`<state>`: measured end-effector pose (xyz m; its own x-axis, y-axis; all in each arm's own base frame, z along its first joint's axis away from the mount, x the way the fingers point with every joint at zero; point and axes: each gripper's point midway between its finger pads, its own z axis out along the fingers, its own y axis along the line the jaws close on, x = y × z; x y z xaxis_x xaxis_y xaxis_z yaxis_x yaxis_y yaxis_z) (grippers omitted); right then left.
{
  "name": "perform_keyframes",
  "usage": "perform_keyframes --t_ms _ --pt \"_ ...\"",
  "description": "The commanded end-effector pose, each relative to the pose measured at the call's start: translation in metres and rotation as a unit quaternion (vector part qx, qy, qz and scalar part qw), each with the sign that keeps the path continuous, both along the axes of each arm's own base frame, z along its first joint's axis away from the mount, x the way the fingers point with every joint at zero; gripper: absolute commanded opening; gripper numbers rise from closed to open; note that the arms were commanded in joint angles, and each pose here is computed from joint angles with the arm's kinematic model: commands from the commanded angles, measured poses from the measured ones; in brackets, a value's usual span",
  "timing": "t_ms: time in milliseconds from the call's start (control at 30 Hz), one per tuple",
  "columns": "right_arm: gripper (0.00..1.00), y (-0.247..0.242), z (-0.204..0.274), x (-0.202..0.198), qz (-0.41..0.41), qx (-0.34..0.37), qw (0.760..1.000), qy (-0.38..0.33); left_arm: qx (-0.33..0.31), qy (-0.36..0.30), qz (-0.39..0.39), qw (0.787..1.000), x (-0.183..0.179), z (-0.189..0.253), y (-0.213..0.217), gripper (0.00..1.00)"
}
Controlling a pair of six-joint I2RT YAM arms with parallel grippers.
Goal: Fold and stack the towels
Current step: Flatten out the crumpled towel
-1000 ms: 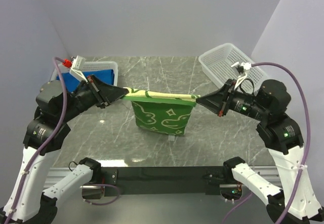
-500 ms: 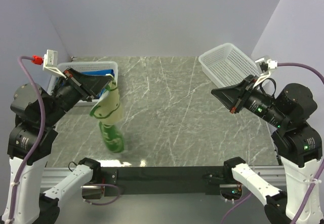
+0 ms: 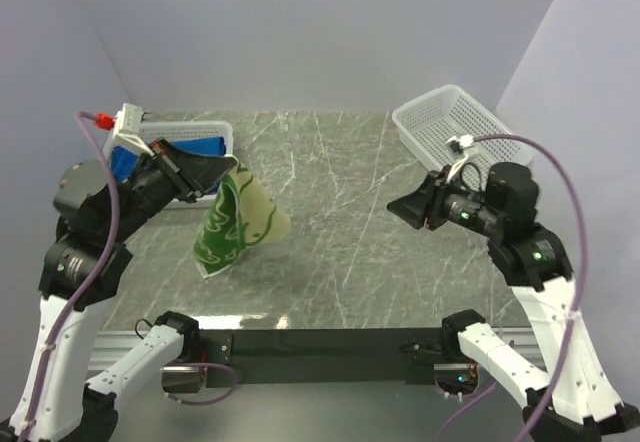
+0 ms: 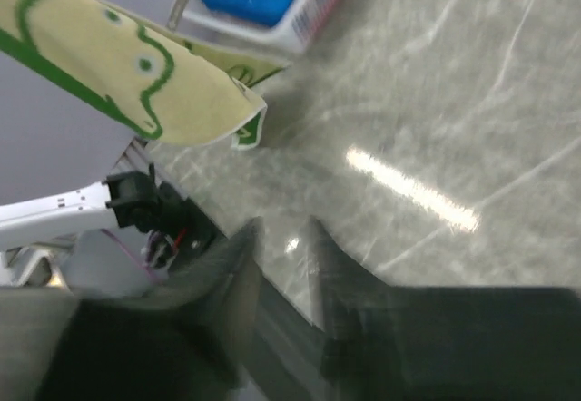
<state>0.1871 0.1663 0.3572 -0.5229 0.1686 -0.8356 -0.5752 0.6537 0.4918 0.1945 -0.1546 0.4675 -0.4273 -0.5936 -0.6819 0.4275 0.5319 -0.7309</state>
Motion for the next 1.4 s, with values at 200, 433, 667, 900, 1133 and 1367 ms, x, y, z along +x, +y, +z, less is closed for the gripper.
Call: perform_keyframes --t_ms 200,433,667,900,1133,1367 --pt "0.69 0.015 -0.059 0.033 0.002 -0.039 0.999 -0.011 -0.030 -0.012 -0.033 0.999 0.039 0.010 -0.028 0.01" --pt "0.72 0.027 -0.114 0.056 -0.029 -0.117 0.993 -0.010 0.042 0.065 -0.046 0.996 0.121 -0.064 -0.109 0.02" --pt "0.68 0.001 -0.152 0.081 -0.137 -0.146 0.980 -0.006 0.074 0.150 -0.115 0.979 0.165 -0.158 -0.207 0.01" --pt "0.65 0.020 -0.206 0.086 -0.114 -0.146 0.981 0.052 0.145 0.195 -0.116 0.963 0.193 -0.237 -0.248 0.01" --pt "0.66 0.040 -0.245 0.105 -0.087 -0.203 0.973 0.069 0.198 0.216 -0.088 0.952 0.222 -0.275 -0.234 0.01" --pt "0.69 0.051 -0.282 0.105 -0.059 -0.277 0.956 0.073 0.204 0.214 -0.096 0.950 0.225 -0.276 -0.234 0.01"
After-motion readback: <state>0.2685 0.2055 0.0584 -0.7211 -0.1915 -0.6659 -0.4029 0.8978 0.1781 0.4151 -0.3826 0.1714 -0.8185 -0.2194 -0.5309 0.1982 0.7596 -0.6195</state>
